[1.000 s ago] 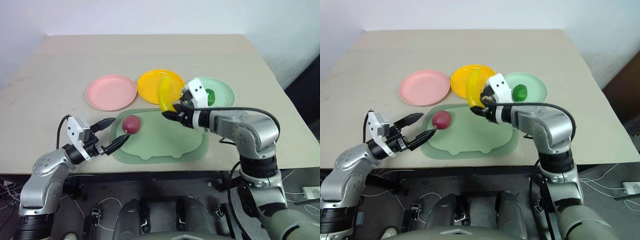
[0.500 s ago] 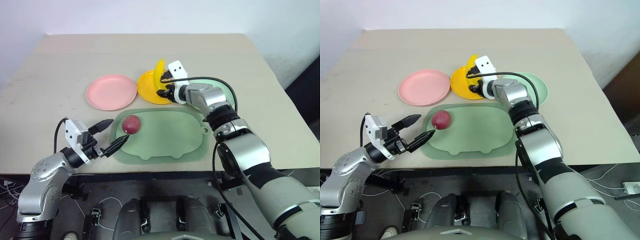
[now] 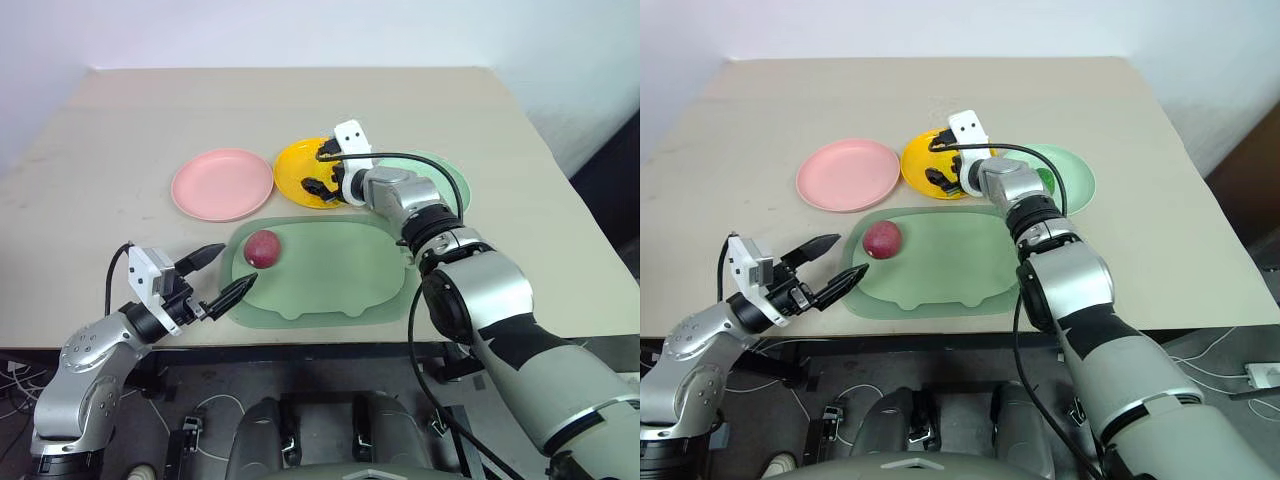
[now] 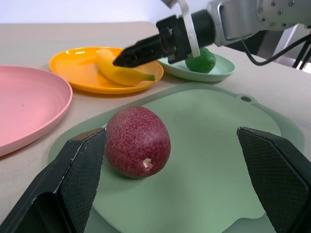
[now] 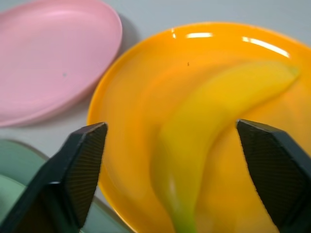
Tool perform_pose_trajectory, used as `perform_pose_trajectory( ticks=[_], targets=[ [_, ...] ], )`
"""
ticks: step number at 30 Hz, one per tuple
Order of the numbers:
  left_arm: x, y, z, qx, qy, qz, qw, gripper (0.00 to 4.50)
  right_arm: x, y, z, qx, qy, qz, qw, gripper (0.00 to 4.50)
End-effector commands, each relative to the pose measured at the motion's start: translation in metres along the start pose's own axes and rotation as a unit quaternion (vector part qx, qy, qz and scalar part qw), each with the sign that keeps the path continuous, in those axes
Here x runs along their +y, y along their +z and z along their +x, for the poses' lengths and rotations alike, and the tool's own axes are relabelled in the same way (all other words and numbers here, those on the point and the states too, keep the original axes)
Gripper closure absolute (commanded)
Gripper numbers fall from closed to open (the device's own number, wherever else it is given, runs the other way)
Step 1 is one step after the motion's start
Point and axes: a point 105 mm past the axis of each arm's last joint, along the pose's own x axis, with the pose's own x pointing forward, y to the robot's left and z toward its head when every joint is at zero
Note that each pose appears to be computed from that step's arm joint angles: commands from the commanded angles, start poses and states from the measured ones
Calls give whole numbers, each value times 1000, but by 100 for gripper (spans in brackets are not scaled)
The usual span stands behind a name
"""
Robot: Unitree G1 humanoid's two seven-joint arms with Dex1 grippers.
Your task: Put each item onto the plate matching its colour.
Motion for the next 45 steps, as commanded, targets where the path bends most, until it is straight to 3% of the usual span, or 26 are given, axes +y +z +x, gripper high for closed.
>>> perform_pose_trajectory(
  ticks=[1,6,10,14,23,27,36,45],
  targets=[
    [-3,14,0,-24,-1,22,999,0,4,44,-12,-90,42,-16,995,18],
    [-6,19,8,-37,-4,21,999,0,14,50,-44,-176,91,-40,979,18],
    [-7,18,15,-41,-4,19,999,0,41,32,-90,-225,140,-54,963,18],
    [1,14,22,-40,20,39,998,0,54,20,-119,-259,132,-60,955,18],
    [-3,18,41,-56,21,24,998,0,71,-36,-151,-188,180,-60,964,18],
    [-1,21,49,-60,31,13,998,0,65,-63,-150,-142,163,-58,974,18],
    [13,8,61,-27,79,2,997,0,47,-62,-149,-145,130,-46,980,18],
    [16,-15,73,12,68,-5,998,0,46,-67,-150,-143,121,-40,981,18]
  ],
)
